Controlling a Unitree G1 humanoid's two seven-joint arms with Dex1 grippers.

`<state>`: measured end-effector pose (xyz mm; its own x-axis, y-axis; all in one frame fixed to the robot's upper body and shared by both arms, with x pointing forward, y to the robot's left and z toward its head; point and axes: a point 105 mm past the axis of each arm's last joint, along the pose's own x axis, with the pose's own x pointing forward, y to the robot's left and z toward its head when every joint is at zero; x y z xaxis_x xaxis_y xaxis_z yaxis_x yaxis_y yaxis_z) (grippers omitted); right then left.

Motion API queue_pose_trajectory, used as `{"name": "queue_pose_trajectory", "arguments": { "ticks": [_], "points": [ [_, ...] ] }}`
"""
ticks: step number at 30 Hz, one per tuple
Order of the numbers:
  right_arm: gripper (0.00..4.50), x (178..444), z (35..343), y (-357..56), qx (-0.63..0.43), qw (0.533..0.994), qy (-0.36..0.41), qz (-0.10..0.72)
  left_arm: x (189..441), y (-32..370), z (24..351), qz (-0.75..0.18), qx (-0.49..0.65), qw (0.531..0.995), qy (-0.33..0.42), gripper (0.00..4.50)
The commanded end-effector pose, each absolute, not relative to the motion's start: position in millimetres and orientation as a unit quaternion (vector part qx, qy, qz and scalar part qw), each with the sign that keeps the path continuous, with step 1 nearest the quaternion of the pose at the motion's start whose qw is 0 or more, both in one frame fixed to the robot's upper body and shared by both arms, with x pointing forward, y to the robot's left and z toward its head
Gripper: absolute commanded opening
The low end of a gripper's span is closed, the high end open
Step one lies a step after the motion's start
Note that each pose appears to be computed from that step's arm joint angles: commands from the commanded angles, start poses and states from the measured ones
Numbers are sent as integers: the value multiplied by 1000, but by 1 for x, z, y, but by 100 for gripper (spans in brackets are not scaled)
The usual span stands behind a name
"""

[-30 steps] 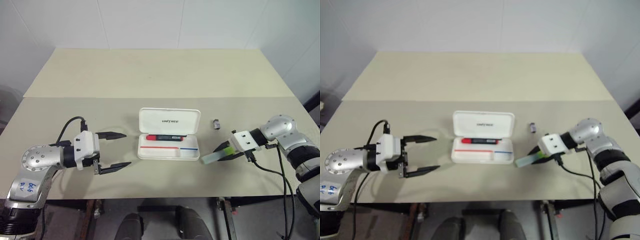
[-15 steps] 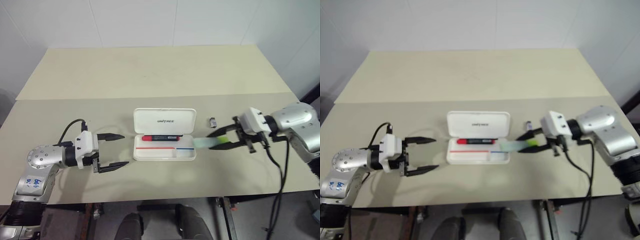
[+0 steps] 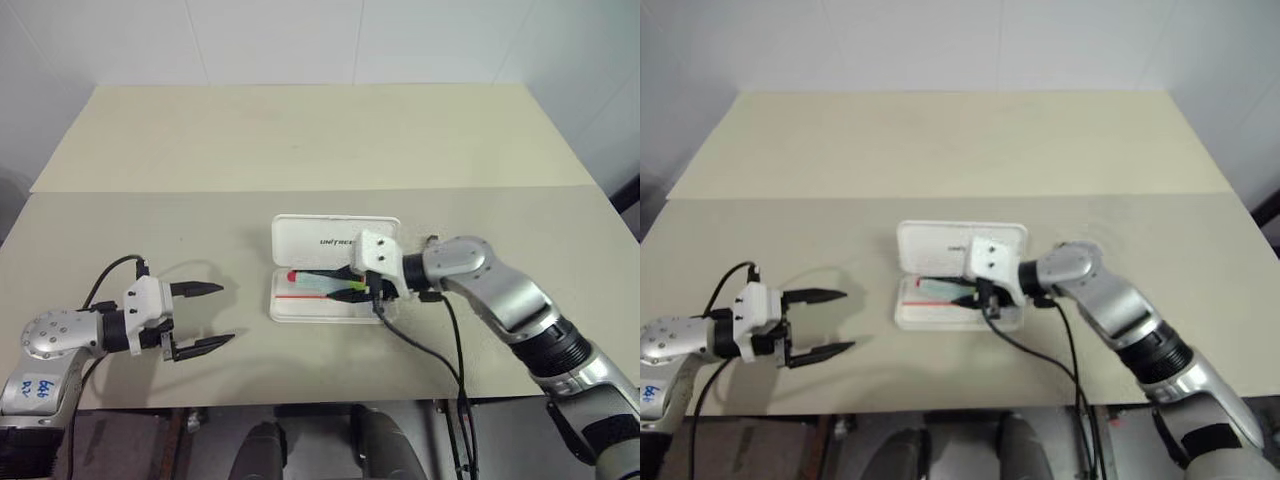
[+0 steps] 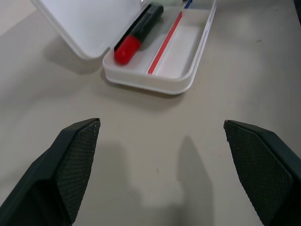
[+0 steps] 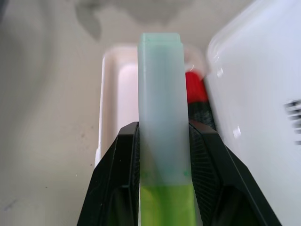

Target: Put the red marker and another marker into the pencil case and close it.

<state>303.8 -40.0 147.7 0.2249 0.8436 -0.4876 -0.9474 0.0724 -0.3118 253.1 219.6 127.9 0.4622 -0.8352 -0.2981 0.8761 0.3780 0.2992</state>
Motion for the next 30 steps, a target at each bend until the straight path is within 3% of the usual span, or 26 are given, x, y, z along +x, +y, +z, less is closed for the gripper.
{"name": "queue_pose_trajectory", "arguments": {
  "ticks": [1,30],
  "points": [
    [110,299,157,-31,-309,723,80,613,249,220,138,-511,219,830,35,450],
    [110,289,142,-2,-341,690,99,631,247,213,138,-507,209,836,36,450]
  ]
}}
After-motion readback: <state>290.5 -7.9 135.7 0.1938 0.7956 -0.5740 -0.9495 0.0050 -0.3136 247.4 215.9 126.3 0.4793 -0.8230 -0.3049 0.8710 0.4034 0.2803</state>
